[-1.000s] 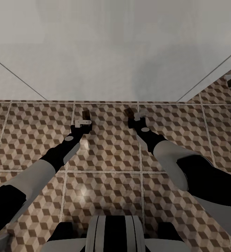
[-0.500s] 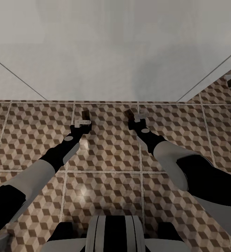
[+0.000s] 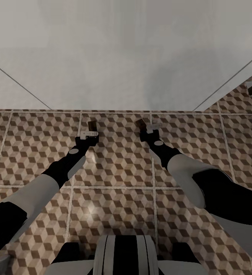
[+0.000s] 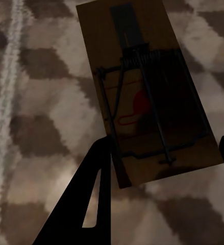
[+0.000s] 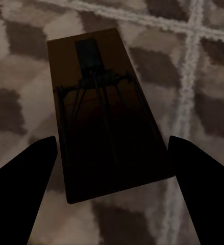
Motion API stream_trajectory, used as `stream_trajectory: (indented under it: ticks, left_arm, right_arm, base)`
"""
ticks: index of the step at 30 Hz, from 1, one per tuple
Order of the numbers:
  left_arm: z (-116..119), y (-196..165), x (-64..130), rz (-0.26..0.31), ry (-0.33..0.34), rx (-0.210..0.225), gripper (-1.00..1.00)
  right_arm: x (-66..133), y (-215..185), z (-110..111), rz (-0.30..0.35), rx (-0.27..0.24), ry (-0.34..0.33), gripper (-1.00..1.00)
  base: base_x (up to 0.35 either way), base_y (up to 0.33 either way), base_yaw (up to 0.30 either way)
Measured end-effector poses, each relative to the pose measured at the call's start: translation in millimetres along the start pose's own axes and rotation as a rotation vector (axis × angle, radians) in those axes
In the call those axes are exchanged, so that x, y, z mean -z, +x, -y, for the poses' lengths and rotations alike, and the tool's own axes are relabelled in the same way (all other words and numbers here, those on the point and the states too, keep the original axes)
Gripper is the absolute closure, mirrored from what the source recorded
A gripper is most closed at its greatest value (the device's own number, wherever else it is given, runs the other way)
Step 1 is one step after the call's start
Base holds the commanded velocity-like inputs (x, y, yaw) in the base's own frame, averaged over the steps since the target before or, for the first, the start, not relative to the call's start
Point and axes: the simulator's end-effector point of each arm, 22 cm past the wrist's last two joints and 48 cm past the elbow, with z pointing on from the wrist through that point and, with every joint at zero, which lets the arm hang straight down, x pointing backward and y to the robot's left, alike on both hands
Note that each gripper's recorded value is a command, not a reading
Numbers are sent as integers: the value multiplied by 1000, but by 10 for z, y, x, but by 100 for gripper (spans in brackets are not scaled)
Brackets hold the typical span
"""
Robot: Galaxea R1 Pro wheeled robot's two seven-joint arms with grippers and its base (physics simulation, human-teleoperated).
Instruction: Take the four mousetraps from the cabinet in the bathroom and place them on the bathroom floor. Make sure all four end up on the same floor surface, and ensure that at least two of them are either under or directly next to the same bathroom sink.
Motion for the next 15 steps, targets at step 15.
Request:
stream_trajectory:
  ticks: [15]
  left_arm:
    - [-8, 14, -1, -3, -2, -1, 100]
  right_arm:
    - [2, 12, 1, 0, 1, -1, 100]
  base:
    - [0, 0, 0]
